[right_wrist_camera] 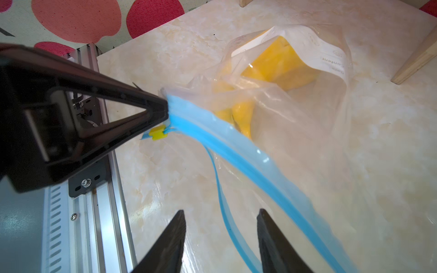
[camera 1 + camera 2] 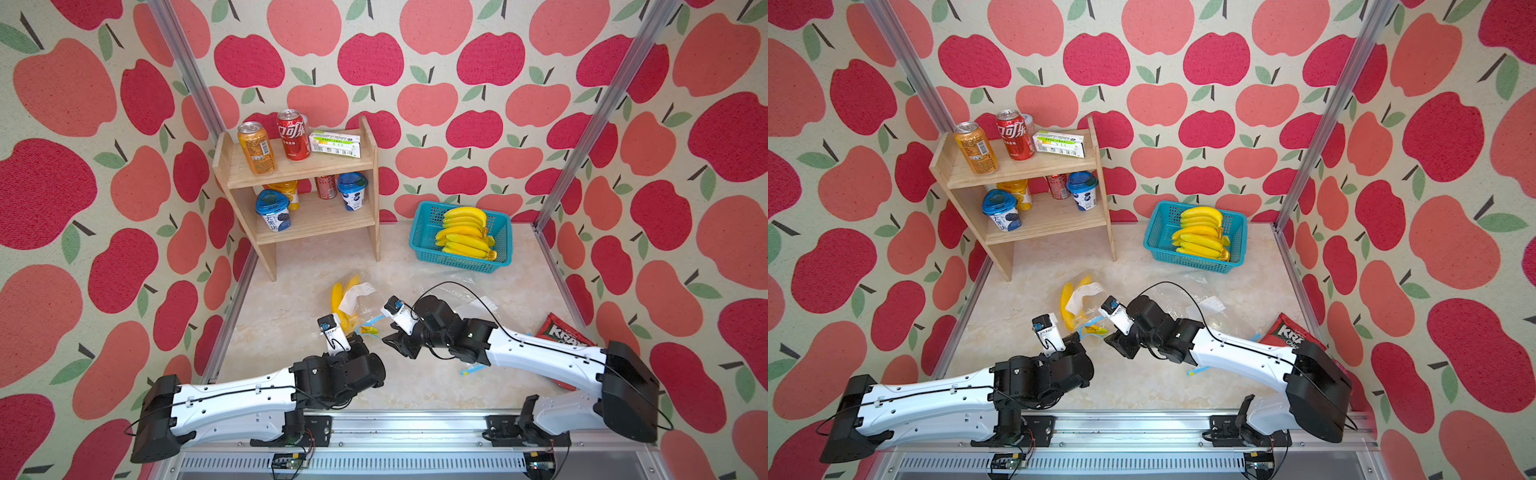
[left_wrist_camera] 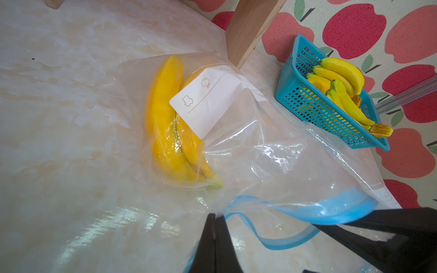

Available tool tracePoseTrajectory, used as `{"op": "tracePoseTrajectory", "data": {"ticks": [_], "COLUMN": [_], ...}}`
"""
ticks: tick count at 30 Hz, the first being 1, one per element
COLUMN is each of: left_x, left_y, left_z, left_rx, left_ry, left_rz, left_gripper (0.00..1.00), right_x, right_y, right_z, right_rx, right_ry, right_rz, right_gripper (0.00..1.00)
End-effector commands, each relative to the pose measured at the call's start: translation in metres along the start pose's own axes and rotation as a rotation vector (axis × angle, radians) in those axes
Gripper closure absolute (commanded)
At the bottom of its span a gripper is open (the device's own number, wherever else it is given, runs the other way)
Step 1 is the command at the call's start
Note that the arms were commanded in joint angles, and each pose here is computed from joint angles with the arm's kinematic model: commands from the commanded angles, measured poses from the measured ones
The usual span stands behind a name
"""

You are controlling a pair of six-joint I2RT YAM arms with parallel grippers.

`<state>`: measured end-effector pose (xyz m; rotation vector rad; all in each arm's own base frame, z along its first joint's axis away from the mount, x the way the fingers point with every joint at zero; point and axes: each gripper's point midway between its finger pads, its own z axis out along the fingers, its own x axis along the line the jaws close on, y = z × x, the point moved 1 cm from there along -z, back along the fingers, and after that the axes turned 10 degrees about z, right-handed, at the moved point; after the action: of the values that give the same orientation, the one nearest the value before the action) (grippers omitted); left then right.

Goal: Open the zip-top bag and take out the banana
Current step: Place the banana in the basket, then pick up the banana from the zipper food storage bag.

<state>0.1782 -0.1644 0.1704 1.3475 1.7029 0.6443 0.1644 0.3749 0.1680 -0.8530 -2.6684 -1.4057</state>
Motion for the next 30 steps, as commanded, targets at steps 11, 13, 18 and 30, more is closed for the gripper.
{"op": "tracePoseTrajectory", "data": {"ticks": [11, 13, 18, 30], "left_x": [0.005, 0.007, 0.009, -0.003], "left_y": [0.0, 0.001, 0.007, 0.0], "left_z": [-0.003, -0.004, -0.005, -0.002], "left_rx": [0.006, -0.002, -0.035, -0.024], "left_ry": [-0.03, -0.038, -0.059, -0.156], "left_rz": [-0.016, -0.038, -0.11, -0.27], "left_gripper": [0.96, 0.95, 0.96, 0.96], "right_x": [-0.032, -0.026, -0.01, -0.008], "right_y": [0.018, 0.015, 0.001, 0.004], "right_z": [0.049, 0.055, 0.072, 0.128], "right_rx": [0.025, 0.033, 0.047, -0.014], "right_ry": [-0.004, 0.035, 0.117, 0.079], "right_rz": [0.016, -0.001, -0.029, -0.067], "right_gripper": [0.48, 0.46, 0.44, 0.3]}}
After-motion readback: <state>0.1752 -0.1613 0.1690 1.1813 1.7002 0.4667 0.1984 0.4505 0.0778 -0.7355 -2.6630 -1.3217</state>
